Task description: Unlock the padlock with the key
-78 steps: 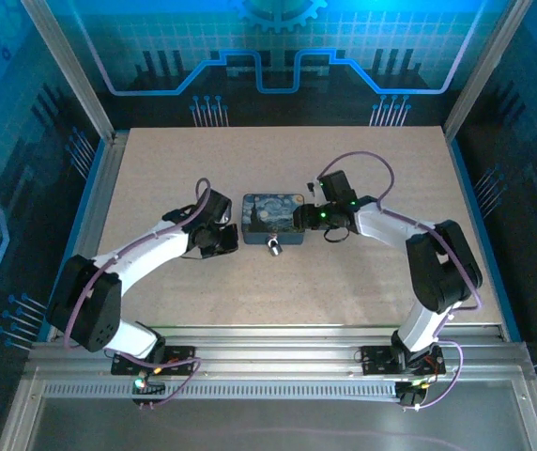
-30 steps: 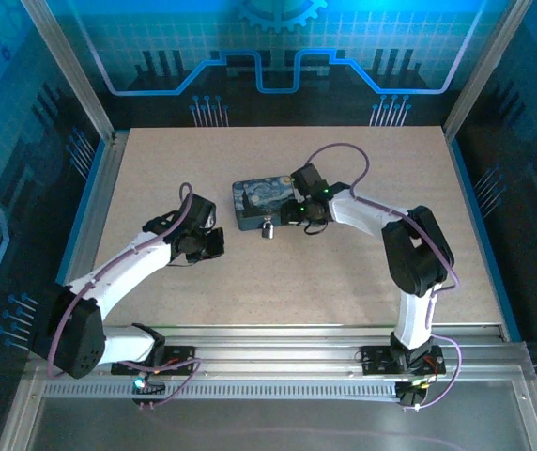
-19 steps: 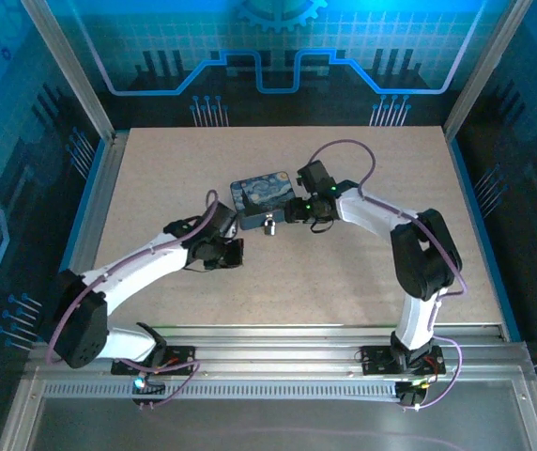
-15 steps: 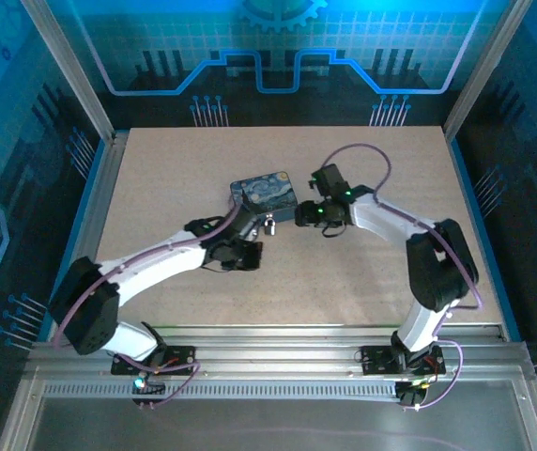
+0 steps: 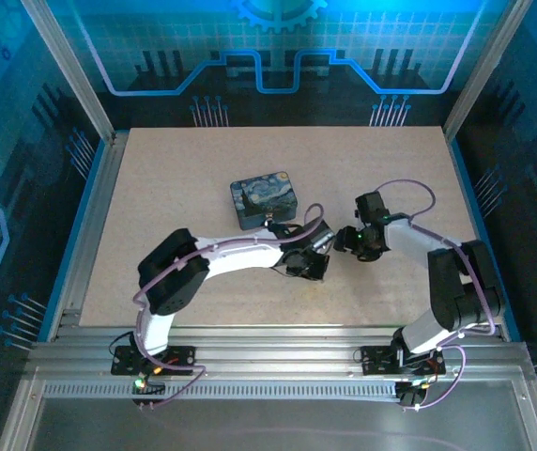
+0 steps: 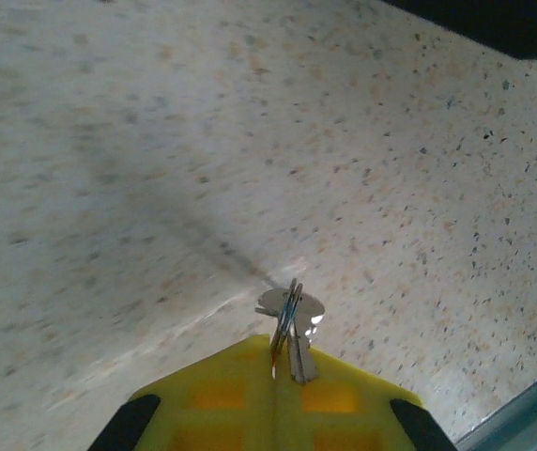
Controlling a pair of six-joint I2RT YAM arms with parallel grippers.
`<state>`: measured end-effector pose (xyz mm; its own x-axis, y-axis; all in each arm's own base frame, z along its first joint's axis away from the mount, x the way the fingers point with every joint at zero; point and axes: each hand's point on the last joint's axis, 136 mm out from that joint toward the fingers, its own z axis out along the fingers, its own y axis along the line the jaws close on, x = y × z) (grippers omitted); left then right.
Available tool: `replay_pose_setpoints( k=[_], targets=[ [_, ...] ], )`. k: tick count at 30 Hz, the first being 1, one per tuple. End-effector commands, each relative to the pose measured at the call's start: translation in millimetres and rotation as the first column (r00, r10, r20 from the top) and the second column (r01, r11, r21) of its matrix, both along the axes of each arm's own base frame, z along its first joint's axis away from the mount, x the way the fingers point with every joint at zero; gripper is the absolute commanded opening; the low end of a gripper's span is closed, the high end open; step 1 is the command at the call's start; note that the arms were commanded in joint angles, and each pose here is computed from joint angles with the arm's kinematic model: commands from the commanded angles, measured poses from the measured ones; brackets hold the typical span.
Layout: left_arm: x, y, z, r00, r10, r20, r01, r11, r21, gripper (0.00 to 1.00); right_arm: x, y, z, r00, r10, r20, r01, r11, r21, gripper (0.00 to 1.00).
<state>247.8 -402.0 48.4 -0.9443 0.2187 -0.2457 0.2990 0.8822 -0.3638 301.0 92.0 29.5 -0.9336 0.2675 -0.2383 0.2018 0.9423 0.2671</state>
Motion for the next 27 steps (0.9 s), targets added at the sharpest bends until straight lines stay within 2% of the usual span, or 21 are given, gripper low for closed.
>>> replay_pose_setpoints(
  k=[1,4,8,14,20,27],
  targets=[
    [7.3,-7.7,5.1,1.0,0.026,0.007,-0.026,1.0,-0.014,0.17,-20.8,-9.4,-0.8,0.998,-0.034,-0.053,0.034,0.999,0.001,0.63],
    [13.1,-4.4,13.3,0.999,0.033,0.022,-0.033,0.999,-0.022,0.32,-26.0,-9.2,3.9,0.998,-0.023,-0.053,0.023,1.0,0.01,0.63],
    [21.1,9.0,29.6,0.998,0.056,0.041,-0.054,0.998,-0.045,0.44,-30.9,-2.7,11.0,0.999,0.007,-0.054,-0.005,0.999,0.046,0.61],
    [31.7,58.4,53.3,0.989,0.13,0.068,-0.125,0.99,-0.068,0.47,-43.7,25.3,27.0,0.994,0.102,-0.046,-0.096,0.988,0.121,0.58],
    [23.3,116.9,58.1,0.975,0.209,0.07,-0.205,0.977,-0.063,0.48,-68.7,48.7,21.3,0.972,0.214,-0.099,-0.208,0.976,0.064,0.57],
    [5.4,148.5,52.9,0.966,0.252,0.063,-0.249,0.967,-0.054,0.49,-79.3,64.9,-1.4,0.951,0.264,-0.158,-0.262,0.964,0.034,0.55]
  ],
)
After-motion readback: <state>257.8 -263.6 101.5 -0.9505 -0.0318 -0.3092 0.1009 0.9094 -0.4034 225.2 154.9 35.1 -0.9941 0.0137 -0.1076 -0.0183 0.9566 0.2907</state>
